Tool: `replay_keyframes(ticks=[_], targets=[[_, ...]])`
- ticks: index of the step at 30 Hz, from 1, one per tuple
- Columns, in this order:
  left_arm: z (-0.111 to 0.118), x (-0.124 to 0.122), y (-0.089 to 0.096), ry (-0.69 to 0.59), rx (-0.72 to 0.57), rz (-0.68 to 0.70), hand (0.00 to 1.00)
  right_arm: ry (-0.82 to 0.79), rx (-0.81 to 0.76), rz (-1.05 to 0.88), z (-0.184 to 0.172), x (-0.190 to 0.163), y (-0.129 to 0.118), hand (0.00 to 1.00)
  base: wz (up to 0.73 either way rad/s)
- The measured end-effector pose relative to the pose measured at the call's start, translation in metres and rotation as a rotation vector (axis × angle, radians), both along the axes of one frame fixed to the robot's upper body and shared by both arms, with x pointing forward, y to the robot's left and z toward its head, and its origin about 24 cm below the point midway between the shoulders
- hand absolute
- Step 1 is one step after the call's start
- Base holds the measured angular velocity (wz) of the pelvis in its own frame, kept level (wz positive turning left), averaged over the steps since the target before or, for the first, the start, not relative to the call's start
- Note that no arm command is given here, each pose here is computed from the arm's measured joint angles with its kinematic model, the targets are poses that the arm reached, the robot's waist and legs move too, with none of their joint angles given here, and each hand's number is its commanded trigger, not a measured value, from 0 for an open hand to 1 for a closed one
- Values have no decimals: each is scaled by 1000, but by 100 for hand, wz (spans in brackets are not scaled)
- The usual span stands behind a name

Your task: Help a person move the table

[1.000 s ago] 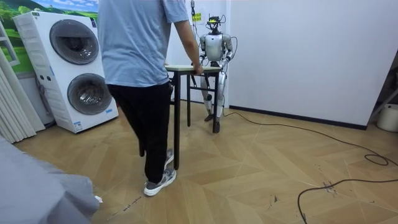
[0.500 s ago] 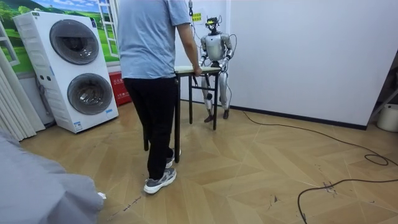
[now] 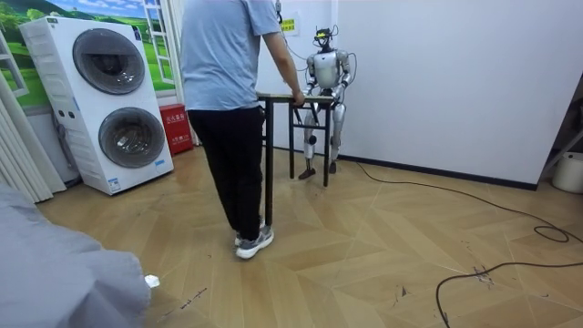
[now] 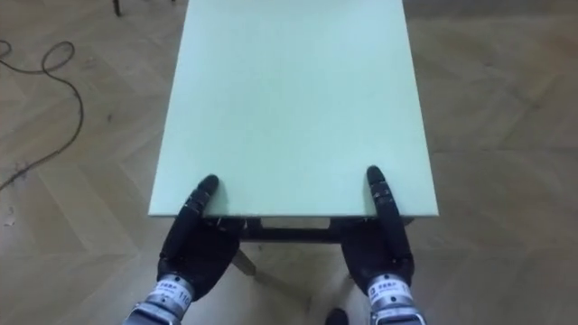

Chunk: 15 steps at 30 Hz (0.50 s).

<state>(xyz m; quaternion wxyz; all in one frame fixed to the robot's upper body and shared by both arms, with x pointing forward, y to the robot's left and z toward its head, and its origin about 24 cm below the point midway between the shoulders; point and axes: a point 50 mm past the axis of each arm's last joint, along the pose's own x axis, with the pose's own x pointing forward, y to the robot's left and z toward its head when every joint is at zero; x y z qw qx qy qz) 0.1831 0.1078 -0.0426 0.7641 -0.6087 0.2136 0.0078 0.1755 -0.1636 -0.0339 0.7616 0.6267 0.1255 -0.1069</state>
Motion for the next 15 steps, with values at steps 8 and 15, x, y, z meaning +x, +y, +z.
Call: replay_keyframes(ticks=[8,15], targets=[[-4,-7,0,13,24,-14,100,35,24,-16,-7,-12,0,100,15],[-4,-11,2,15,34,-6,100,37,28,-11,-7,-12,3,100,-16]])
